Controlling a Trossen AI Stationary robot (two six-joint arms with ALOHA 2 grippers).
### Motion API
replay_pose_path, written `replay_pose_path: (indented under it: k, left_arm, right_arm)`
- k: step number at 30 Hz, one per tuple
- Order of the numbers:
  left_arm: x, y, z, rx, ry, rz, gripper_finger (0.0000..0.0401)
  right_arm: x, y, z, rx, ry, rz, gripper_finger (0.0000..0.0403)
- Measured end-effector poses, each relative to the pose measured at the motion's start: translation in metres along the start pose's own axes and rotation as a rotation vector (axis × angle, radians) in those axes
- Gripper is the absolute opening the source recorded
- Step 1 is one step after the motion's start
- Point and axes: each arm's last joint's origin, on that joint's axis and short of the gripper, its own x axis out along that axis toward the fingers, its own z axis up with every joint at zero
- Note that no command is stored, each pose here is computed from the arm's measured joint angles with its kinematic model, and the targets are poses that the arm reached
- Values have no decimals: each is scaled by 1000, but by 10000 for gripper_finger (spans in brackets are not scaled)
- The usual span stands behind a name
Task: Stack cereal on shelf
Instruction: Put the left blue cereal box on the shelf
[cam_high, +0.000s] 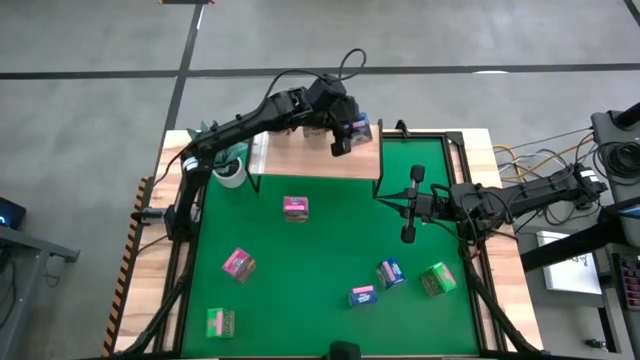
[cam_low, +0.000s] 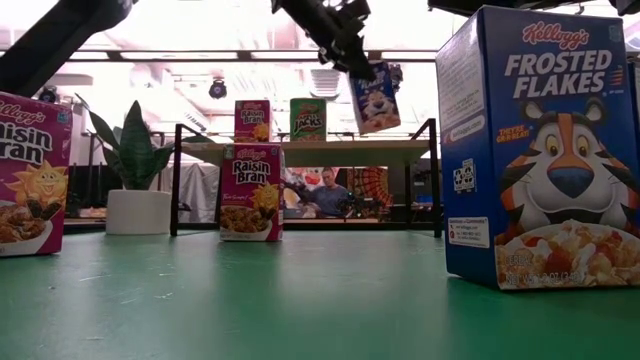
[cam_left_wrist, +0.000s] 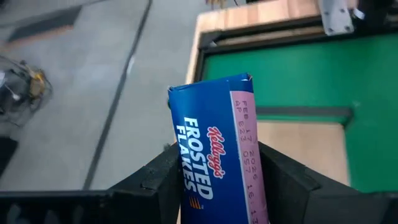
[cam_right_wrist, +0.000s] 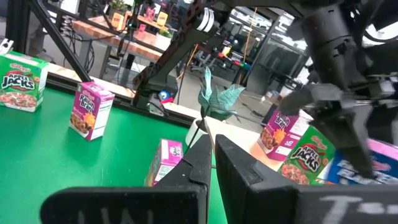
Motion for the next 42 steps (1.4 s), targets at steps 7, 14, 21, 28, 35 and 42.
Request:
replay_pose_path:
  k: [7, 14, 21, 28, 35, 42]
  left_arm:
    - [16, 11, -11, -14, 27, 14, 160]
    - [32, 16, -20, -40, 52, 18, 160]
    - [34, 16, -20, -62, 53, 19, 162]
    - [34, 15, -21, -77, 60, 17, 194]
    - [34, 16, -21, -80, 58, 19, 218]
    - [22, 18, -16, -76, 39, 31, 219]
  right_arm:
    - [0, 0, 0, -1, 3, 1, 13]
    - [0, 0, 0, -1, 4, 1, 13]
    - [-1, 0, 0, -1, 3, 1, 13]
    - [-1, 0, 0, -1, 2, 1, 13]
    - [-1, 0, 0, -1, 2, 1, 12]
    - [-1, 0, 0, -2, 4, 2, 13]
